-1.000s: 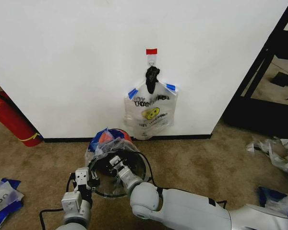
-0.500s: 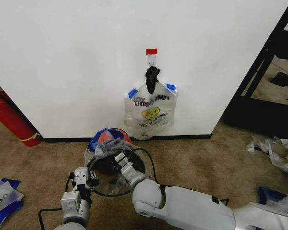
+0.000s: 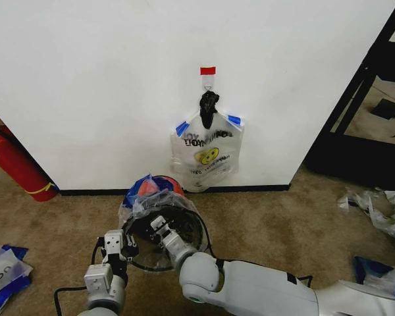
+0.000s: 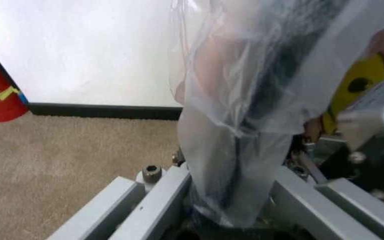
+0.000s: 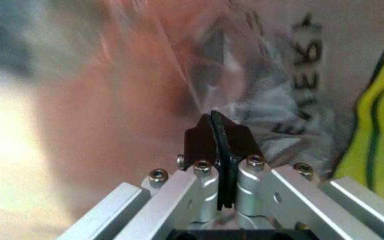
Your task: Pick up the garbage bag from the wall and place it over the trash bin.
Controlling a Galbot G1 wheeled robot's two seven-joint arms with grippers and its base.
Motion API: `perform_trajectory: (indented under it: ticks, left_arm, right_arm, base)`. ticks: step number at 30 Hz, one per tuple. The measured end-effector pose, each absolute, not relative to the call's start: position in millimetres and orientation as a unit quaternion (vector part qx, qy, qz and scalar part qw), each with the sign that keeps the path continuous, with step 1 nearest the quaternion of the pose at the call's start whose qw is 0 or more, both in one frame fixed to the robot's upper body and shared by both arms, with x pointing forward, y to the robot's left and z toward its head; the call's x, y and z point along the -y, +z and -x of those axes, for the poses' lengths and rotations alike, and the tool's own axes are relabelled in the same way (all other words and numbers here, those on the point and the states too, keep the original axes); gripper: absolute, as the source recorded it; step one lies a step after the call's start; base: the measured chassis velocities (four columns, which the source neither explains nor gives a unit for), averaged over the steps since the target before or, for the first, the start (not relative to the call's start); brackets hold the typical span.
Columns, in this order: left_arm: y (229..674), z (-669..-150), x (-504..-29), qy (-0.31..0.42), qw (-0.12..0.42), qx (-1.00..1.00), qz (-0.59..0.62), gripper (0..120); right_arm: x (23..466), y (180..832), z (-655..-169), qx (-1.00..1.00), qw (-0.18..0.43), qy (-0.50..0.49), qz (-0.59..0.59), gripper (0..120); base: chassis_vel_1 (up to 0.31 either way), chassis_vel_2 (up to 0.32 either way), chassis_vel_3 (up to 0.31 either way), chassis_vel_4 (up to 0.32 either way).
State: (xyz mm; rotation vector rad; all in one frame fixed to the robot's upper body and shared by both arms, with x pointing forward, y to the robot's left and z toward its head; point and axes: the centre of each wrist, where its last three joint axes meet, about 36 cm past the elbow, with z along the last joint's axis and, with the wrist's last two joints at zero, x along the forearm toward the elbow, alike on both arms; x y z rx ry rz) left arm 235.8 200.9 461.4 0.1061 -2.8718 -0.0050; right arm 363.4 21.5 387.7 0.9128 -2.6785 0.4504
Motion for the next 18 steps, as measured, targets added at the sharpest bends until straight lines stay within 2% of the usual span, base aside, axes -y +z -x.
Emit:
perform_trajectory:
  ticks: [8,18]
  left_arm:
    - [466,-234,-200,-0.002,0.129,0.991,-0.032,0]
    - [465,-234,-201,-0.003,0.129,0.991,-0.031,0]
  right_arm:
    - [-18,392,-371,0.927,0.163,0.176,-0.290,0]
    - [-4,395,-382,0.930,0.148,0.206,-0.266,0]
  base:
    - [0.000,0.000,0.000,0.000]
    - [0.000,0.000,0.000,0.000]
